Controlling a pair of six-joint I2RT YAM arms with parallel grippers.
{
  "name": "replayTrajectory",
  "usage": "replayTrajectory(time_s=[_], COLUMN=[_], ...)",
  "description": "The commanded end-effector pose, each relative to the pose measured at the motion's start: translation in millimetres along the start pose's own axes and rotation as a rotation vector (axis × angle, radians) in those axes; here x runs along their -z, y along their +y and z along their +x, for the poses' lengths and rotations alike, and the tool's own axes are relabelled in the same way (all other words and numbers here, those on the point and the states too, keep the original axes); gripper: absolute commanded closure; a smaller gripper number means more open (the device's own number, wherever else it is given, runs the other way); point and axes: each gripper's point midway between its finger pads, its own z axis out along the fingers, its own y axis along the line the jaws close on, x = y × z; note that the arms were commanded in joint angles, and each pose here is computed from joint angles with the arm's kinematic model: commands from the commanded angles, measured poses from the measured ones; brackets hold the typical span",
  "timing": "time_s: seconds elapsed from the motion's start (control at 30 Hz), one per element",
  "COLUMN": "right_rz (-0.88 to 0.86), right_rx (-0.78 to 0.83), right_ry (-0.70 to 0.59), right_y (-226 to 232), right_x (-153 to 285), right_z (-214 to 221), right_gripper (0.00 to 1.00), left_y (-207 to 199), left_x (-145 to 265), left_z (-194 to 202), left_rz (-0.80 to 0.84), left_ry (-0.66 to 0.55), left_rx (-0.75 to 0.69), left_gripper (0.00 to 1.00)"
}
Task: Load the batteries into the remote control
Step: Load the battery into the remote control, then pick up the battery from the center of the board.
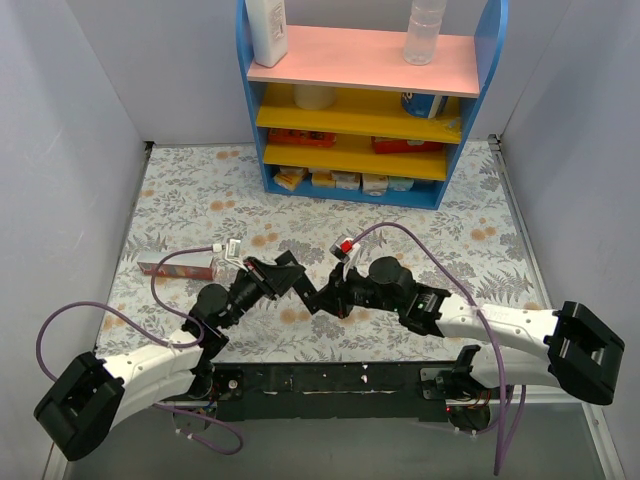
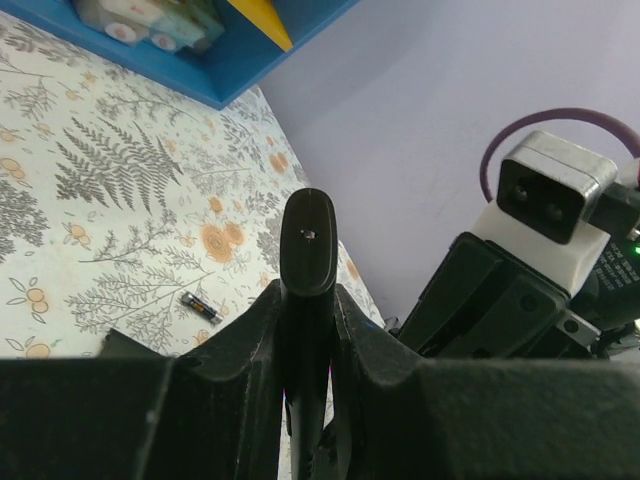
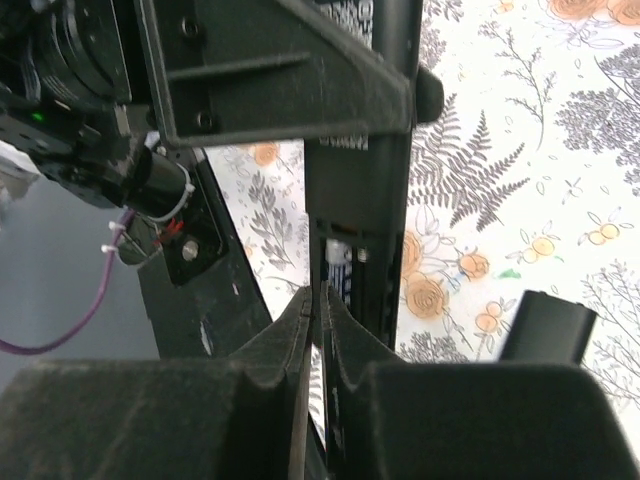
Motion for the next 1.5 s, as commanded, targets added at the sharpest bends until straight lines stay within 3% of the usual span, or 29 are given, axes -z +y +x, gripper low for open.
replayTrajectory(time_s=[0.0, 0.2, 0.4, 0.47, 0.77, 1.47], right_rz=[-0.014, 0.130, 0.487, 0.562, 0.676, 0.627], right_rx=[0.122, 0.185, 0.154, 0.135, 0.084, 0.079], right_ry=[0.060, 0.092, 0.205, 0.248, 0.387, 0.510], right_y=[5, -24, -108, -127, -164, -173], right_x=[15, 30, 68, 80, 91, 67], right_z=[-4, -4, 13, 20, 52, 72], right_gripper=[0.83, 0.68, 0.51, 0.50, 0.56, 0.64], left_y=[19, 55, 65, 67, 60, 62], left_x=[0, 11, 15, 14, 10, 6], left_z=[-17, -15, -11, -8, -3, 4], left_rz=[-0.106, -0.264, -0.294, -0.298, -0.266, -0.266], left_ry=[-0.095, -0.118, -0.123, -0.112, -0.086, -0.062], left_rx=[-0.062, -0.060, -0.026, -0.009, 0.027, 0.047], left_gripper=[1.00, 1.00, 1.00, 1.00, 1.00, 1.00])
